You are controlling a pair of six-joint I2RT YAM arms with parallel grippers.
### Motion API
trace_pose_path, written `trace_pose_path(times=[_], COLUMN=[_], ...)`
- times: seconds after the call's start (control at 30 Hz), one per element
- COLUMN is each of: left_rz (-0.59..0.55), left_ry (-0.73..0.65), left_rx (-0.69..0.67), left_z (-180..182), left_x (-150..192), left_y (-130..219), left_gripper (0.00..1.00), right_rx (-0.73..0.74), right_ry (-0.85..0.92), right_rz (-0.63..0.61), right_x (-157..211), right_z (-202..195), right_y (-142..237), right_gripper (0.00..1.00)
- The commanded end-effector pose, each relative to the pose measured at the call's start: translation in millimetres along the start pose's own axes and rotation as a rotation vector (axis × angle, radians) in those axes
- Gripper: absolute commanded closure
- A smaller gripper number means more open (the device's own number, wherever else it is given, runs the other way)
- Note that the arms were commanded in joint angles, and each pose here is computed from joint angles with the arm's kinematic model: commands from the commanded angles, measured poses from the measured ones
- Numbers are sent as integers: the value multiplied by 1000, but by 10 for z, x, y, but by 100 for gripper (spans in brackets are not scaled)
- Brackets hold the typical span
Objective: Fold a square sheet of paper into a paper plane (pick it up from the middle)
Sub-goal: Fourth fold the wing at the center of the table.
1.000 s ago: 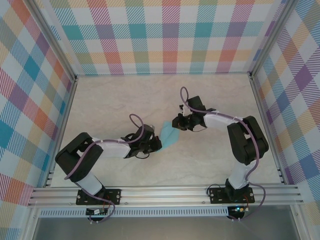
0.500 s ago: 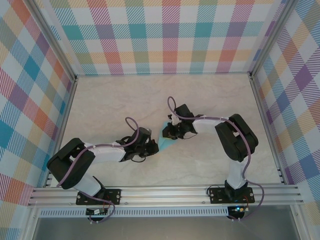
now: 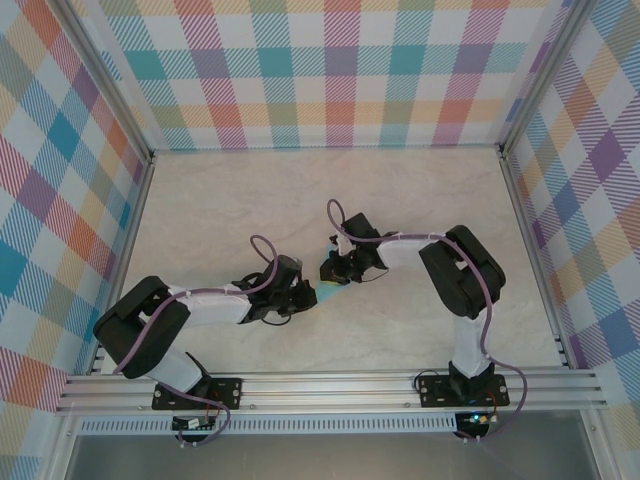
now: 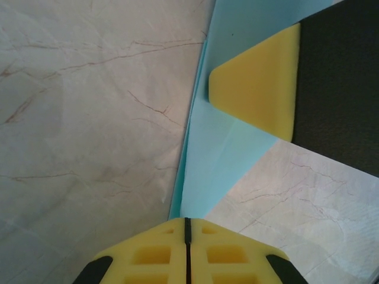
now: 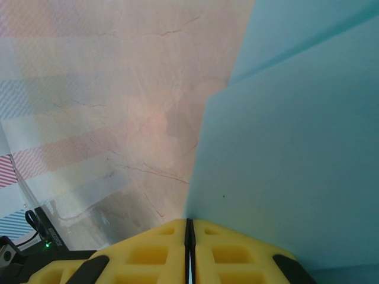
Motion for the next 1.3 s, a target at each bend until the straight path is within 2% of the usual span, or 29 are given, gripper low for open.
trace_pose_path(times=[0.0, 0.17, 0.43, 0.6, 0.87, 1.27], left_rz=[-23, -22, -36, -45, -111, -44], left_ry=[-8, 0, 11, 22, -18, 3], left_rx=[59, 82, -24, 20, 28, -54], left_z=[-129, -177, -1, -44, -204, 15], left_x=[-52, -87, -81, -71, -315, -168], left_y=[47, -51, -95, -69, -12, -219], left_gripper=[91, 89, 89, 89, 88, 94], right_rx=[5, 12, 20, 25, 36, 46], right_ry=[-4, -16, -14, -15, -29, -42], right_rz=[-3, 1, 3, 2, 7, 14], right_x=[-46, -46, -38, -31, -16, 0], right_z=[5, -27, -45, -55, -109, -152], right_y=[-63, -85, -86, -81, -106, -126], right_gripper=[90, 90, 90, 90, 90, 91])
Point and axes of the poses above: each hand's point on the last joint's axis, 136 mm out from that joint toward the fingers, its own y axis back along the fingers, its own z axis along the line the jaws close on, x = y × z, the point moved 4 cm from there along y, back along the fingers, and after that the axes turned 11 degrees about -y, right-handed, at the moved point
